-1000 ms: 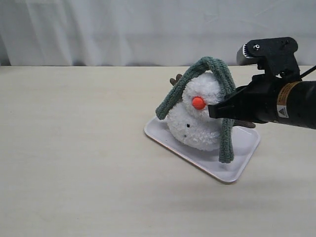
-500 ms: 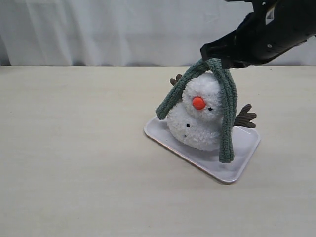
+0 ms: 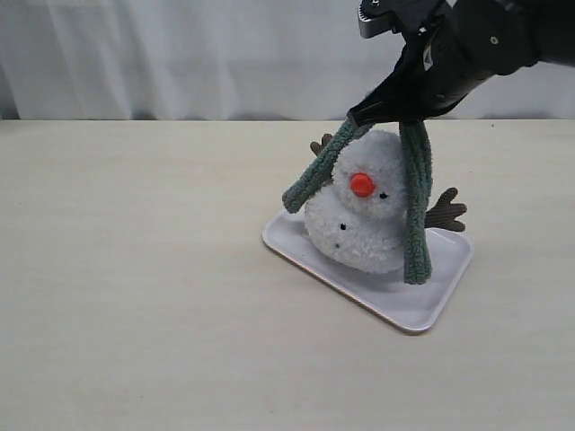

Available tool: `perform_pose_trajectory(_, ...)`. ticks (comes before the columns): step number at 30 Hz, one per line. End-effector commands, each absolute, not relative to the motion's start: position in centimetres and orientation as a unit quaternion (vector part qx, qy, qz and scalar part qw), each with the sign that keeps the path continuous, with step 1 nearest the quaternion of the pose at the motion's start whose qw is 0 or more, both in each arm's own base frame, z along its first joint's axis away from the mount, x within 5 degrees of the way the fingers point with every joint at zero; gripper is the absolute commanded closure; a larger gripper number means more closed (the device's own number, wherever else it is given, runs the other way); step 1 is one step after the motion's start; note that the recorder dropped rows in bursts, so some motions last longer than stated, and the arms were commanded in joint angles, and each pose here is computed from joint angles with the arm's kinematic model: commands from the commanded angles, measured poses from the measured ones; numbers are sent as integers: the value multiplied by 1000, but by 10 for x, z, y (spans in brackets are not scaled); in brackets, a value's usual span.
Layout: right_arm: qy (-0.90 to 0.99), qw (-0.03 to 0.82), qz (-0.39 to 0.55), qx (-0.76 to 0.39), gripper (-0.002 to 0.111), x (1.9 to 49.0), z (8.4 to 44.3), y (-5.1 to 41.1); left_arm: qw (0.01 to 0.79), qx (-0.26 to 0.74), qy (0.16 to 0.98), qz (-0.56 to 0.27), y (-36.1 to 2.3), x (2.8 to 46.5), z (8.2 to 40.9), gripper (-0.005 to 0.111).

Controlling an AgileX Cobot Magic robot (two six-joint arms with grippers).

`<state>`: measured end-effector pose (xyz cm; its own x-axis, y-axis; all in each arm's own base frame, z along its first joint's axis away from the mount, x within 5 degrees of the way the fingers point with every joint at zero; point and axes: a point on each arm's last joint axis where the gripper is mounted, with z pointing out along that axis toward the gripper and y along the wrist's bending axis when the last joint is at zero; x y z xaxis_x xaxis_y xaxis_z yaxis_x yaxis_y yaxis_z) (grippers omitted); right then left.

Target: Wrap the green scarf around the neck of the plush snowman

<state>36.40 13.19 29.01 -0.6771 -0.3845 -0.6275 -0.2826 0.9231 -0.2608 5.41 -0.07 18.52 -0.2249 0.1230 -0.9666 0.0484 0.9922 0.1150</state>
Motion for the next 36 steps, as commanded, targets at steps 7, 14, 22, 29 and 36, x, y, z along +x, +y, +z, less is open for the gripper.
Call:
perform_pose_trajectory(7, 922, 325, -99, -184, 83, 377, 260, 131, 624, 54, 779, 29, -1, 54, 185, 107)
perform_pose_trajectory(14, 924, 313, -124, -181, 61, 377, 257, 127, 624, 54, 779, 29, -1, 54, 185, 107)
perform_pose_trajectory(22, 931, 282, -172, -153, 61, 371, 260, 115, 624, 54, 779, 29, -1, 54, 185, 107)
perform_pose_trajectory(29, 930, 301, -155, -146, 61, 366, 274, 115, 624, 54, 779, 29, -1, 54, 185, 107)
perform_pose_trajectory(36, 934, 301, -110, -159, 61, 352, 292, 118, 624, 54, 779, 29, -1, 54, 185, 107)
